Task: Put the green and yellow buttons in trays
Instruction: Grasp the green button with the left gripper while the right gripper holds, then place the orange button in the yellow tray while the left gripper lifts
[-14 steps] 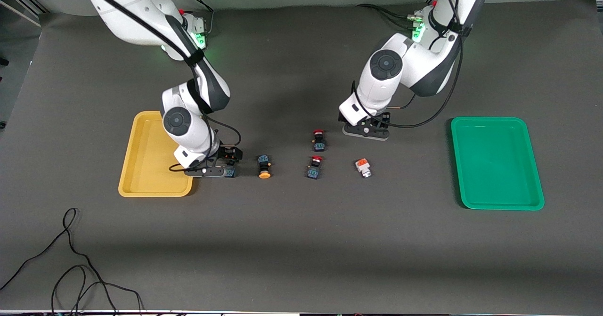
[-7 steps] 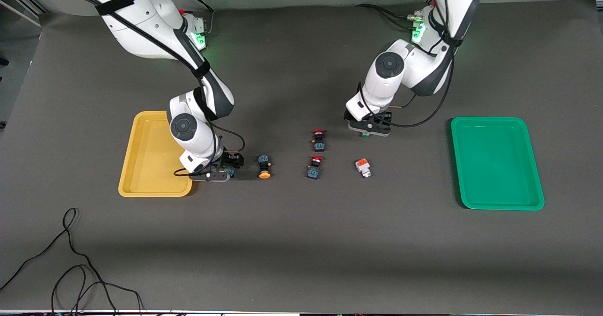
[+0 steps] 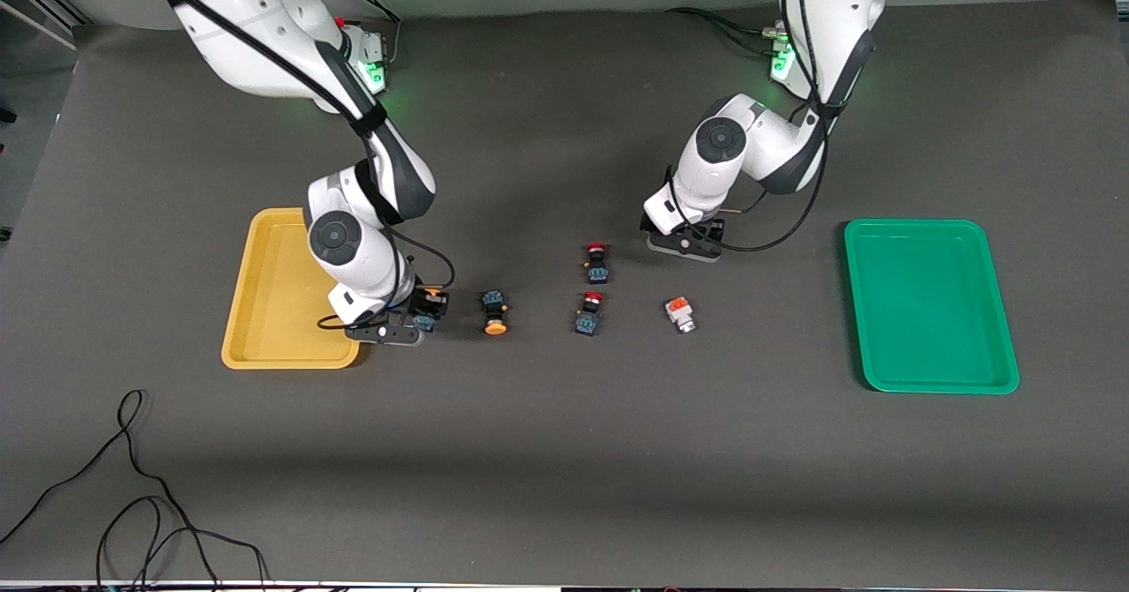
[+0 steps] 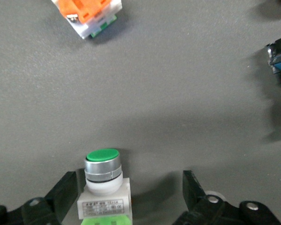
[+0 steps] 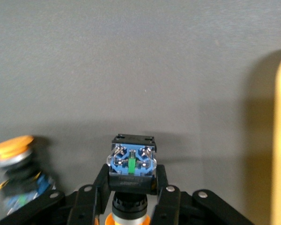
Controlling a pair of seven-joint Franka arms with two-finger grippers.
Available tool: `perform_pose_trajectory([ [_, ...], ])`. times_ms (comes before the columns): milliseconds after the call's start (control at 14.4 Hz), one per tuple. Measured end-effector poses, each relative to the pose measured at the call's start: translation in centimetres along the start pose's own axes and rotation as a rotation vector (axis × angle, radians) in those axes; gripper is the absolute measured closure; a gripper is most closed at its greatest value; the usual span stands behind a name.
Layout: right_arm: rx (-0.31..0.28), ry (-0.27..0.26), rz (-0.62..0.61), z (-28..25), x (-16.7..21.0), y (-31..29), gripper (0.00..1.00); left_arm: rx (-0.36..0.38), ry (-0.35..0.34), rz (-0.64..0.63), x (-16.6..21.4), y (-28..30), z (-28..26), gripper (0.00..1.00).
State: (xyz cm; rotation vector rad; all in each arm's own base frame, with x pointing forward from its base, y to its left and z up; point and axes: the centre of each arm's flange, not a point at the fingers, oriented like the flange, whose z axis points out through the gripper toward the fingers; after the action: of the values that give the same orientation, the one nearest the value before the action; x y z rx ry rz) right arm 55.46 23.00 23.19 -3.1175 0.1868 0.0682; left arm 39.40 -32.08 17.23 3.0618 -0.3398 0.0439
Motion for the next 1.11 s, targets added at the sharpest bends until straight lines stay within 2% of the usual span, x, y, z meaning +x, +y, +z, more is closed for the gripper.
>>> perform_pose_trajectory([
  [139, -0.020, -0.046, 0.017, -5.7, 0.4, 0.9, 0.58, -0.002, 0.004, 0.001, -0.2, -0.1, 0.1, 0.03],
  [346, -0.032, -0.086, 0.016, -13.4, 0.3, 5.3, 0.58, -0.002, 0.007, 0.003, -0.3, -0.1, 0.0, 0.33],
  [485, -0.026, -0.100, -0.033, -15.8, 0.8, 10.2, 0.58, 0.000, 0.013, 0.005, -0.2, -0.3, -0.3, 0.56],
  [623, -0.022, -0.117, -0.075, -15.3, 1.3, 15.6, 0.58, -0.001, 0.017, 0.007, -0.3, -0.2, -0.6, 0.59],
  [762, -0.021, -0.107, -0.084, -12.9, 1.1, 17.9, 0.58, -0.002, 0.018, 0.008, -0.2, -0.2, -0.6, 0.59],
  [970, -0.023, -0.037, -0.096, -8.0, -0.4, 17.8, 0.58, -0.006, 0.045, 0.001, 0.6, -0.3, -2.5, 0.59],
  [1108, -0.033, -0.002, -0.103, -4.6, -1.4, 17.9, 0.58, 0.021, 0.027, -0.015, 2.4, -0.5, -6.1, 0.59],
])
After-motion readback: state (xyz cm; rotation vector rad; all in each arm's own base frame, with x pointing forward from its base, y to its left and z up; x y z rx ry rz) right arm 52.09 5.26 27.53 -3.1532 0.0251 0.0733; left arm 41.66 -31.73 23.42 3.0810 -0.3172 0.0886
